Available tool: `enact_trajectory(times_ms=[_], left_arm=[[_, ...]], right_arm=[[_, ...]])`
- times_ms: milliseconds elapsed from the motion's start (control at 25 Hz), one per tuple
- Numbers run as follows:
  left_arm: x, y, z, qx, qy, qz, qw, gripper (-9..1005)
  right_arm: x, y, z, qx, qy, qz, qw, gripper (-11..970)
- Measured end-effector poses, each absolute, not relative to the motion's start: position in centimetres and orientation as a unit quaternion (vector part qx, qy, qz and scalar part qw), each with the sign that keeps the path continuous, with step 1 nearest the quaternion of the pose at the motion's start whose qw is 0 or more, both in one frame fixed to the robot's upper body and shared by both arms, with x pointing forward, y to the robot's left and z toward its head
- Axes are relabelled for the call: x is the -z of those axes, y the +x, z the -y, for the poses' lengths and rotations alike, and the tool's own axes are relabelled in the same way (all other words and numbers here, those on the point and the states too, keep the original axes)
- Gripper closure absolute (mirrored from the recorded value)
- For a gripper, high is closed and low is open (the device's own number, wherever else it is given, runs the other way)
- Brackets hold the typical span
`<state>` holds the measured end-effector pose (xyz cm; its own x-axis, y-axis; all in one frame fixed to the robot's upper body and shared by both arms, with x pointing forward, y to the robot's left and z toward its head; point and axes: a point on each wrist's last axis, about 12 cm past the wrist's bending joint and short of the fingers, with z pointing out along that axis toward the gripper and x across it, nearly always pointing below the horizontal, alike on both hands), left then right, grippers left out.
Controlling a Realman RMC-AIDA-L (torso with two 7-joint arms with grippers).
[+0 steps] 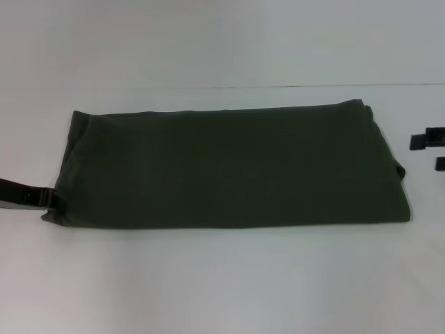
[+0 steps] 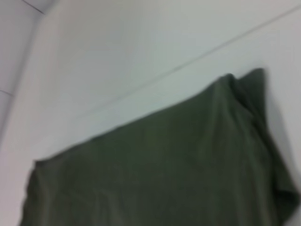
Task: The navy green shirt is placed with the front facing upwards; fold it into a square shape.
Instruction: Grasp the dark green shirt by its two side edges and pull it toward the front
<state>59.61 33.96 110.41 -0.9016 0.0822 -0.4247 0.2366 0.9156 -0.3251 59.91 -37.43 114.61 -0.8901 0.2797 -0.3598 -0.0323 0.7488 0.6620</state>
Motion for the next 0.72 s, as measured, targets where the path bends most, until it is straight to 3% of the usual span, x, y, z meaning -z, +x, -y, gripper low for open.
enact_trajectory(times_ms=[240, 720], left_arm=[[-110.5, 59.7, -33.7, 0.19, 0.087, -0.956, 0.205, 997], [-110.6, 59.9, -33.7, 0.189, 0.094, -0.955, 0.209, 995]], right_arm=[[-116.0, 60.9, 37.2, -0.27, 0.052, -0.946, 0.171, 48], [-113.0, 61.8, 33.7, -0.229, 0.024, -0.962, 0.143, 47]])
